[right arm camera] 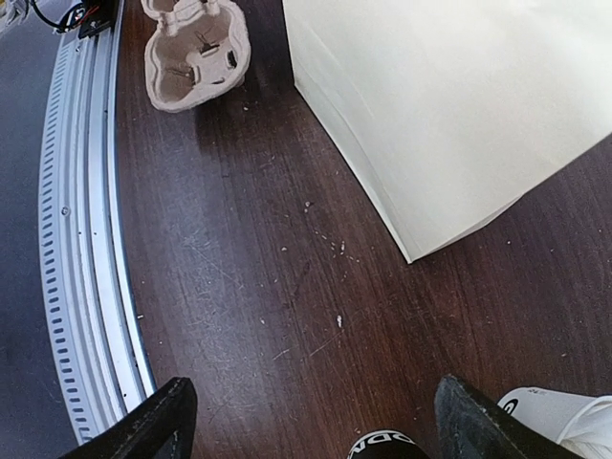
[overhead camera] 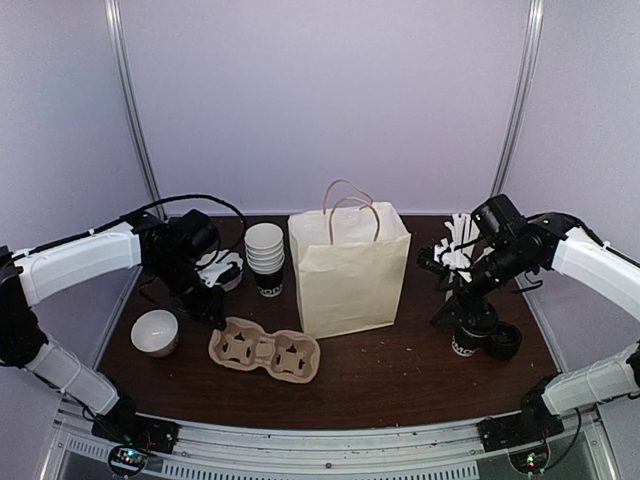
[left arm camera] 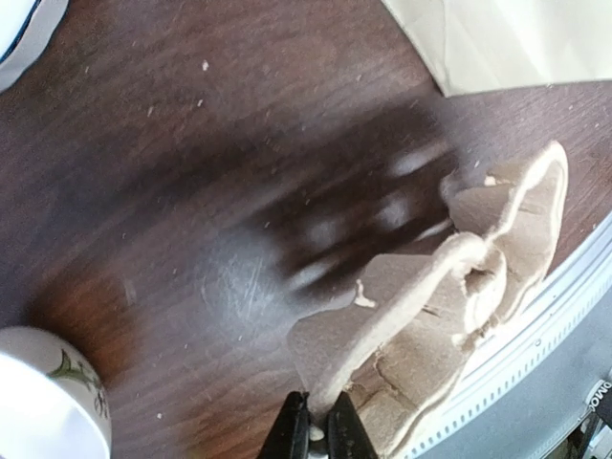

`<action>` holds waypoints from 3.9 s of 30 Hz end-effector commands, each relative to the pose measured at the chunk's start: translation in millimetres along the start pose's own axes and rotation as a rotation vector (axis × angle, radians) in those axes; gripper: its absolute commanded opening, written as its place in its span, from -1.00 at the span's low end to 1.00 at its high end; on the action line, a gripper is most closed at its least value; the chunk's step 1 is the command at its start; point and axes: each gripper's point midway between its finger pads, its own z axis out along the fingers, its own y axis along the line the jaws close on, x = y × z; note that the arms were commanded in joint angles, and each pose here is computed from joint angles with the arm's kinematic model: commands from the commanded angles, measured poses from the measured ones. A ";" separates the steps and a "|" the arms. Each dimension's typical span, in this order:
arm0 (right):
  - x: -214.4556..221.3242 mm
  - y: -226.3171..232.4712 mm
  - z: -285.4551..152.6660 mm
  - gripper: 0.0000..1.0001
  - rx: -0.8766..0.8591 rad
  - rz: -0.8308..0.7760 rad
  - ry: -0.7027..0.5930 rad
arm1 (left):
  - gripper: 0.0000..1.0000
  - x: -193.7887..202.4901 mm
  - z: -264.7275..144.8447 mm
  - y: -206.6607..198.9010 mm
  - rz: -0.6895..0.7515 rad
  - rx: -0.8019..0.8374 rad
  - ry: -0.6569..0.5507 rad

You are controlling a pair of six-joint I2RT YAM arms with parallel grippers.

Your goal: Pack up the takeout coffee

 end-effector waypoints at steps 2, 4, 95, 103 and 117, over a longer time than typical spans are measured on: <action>-7.6 3.4 -5.3 0.79 -0.037 0.010 -0.007 | -0.88 16.4 -22.4 15.9 -0.023 -0.111 0.023; -9.6 4.5 -8.8 0.79 -0.038 0.002 -0.007 | -0.88 20.5 -23.2 10.4 -0.022 -0.076 0.024; -11.0 66.5 145.6 0.11 -0.100 -0.381 0.383 | 0.37 -128.1 -74.3 1.8 0.327 -0.211 -0.702; -8.8 61.2 148.6 0.21 -0.125 -0.359 0.397 | 0.37 -127.9 -70.5 0.8 0.329 -0.200 -0.687; 2.5 52.0 159.6 0.04 -0.126 -0.337 0.417 | 0.36 -128.2 -67.7 1.7 0.330 -0.195 -0.673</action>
